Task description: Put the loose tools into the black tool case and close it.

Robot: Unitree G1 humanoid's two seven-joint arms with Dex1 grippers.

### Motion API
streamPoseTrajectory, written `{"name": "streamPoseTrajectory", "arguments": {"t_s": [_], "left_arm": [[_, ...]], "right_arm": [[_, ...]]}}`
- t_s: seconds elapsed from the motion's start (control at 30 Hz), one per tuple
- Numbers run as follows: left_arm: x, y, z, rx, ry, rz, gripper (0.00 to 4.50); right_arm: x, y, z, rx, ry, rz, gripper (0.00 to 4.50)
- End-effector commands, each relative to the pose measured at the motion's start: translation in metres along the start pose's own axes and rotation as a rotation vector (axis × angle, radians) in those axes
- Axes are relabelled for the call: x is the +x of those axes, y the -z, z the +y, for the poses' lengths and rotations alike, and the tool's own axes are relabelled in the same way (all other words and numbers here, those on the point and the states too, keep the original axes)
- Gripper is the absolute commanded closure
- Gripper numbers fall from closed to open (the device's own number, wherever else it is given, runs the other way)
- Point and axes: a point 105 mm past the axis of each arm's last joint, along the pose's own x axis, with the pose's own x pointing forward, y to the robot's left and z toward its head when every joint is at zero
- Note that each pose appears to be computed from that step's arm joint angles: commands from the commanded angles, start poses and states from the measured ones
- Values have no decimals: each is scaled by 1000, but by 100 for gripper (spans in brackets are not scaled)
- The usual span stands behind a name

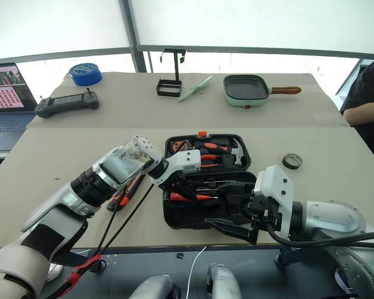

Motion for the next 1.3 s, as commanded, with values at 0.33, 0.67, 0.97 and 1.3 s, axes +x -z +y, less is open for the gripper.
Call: {"name": "streamPoseTrajectory", "arguments": {"t_s": [0.33,0.67,0.97,1.3], "left_arm": [[-8,12,1,-125,-41,54,415],[-1,18,3,-58,-89,63,415],[2,16,2,-51,-55,33,415],[-50,-17,-21,-65,44,-154,51]], "right_arm": [[1,-12,-2,-39,7,-44,0],[3,-12,-4,-37,1,-52,0],[4,-12,-4,-36,-2,-50,0],[5,-9,-1,-20,-8,-50,0]]}}
